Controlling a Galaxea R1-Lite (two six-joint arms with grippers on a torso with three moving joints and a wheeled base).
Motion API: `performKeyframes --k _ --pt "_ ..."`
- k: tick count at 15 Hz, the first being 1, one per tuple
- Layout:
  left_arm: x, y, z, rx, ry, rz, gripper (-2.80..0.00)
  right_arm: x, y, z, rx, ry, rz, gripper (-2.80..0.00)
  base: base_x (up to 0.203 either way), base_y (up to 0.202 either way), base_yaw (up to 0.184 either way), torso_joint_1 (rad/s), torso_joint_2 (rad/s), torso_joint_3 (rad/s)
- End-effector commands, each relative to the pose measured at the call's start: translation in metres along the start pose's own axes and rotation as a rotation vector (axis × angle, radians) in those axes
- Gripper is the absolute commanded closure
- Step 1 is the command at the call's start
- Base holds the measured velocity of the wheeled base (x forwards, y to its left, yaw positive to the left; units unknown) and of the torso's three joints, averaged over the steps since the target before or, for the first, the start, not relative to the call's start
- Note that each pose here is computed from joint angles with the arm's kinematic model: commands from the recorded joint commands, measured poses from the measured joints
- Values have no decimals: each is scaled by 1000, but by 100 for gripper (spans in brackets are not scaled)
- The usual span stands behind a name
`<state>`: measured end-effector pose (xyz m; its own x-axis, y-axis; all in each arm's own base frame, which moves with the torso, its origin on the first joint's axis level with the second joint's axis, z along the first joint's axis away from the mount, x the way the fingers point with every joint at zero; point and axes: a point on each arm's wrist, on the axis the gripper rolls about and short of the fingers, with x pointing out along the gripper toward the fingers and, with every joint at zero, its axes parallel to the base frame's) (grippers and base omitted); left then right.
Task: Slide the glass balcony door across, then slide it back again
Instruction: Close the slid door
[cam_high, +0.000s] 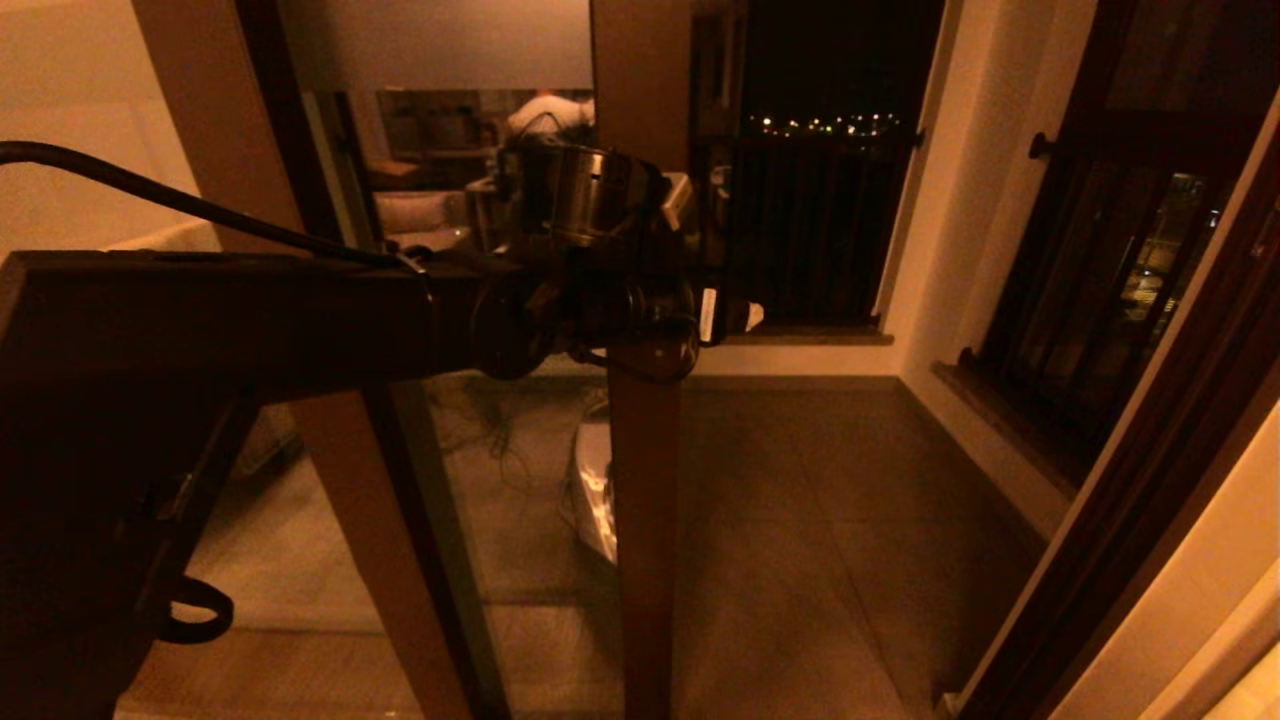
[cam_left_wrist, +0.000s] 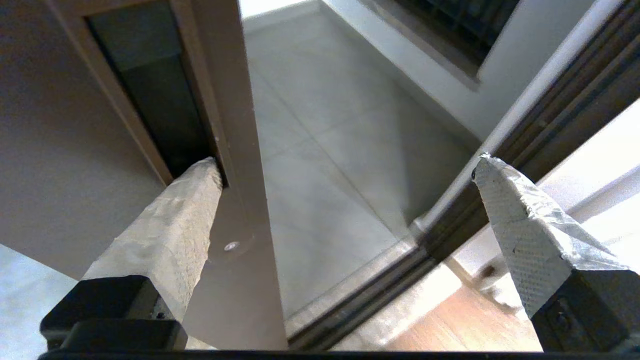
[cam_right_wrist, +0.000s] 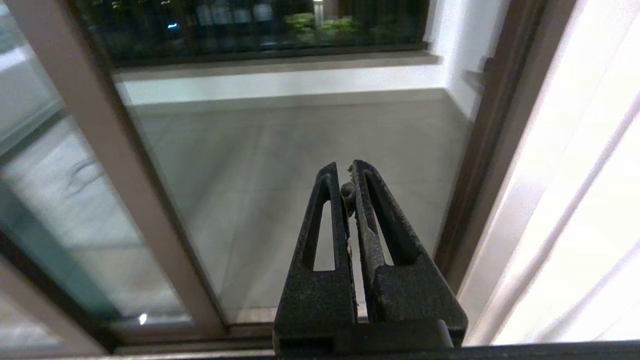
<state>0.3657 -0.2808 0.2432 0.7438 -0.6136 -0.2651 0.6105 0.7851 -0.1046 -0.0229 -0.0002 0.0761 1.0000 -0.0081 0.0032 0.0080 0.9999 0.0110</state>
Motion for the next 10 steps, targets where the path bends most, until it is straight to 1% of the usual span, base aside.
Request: performKeyframes --k 1,3,6,8,10 --pt "9 -2 -5 5 -19 0 -280 0 0 0 0 -1 0 0 0 0 0 0 0 0" --pt "10 -8 -6 7 -30 5 -280 0 0 0 0 0 0 0 0 0 0 0 0 0" --pt "-7 -23 10 14 -69 -26 -280 0 0 0 0 -1 0 0 0 0 0 0 0 0" --pt "-13 -35 15 19 -84 -50 -280 0 0 0 0 -1 0 0 0 0 0 0 0 0" --pt "-14 -37 15 17 -85 -55 -280 0 0 0 0 0 0 0 0 0 0 0 0 0"
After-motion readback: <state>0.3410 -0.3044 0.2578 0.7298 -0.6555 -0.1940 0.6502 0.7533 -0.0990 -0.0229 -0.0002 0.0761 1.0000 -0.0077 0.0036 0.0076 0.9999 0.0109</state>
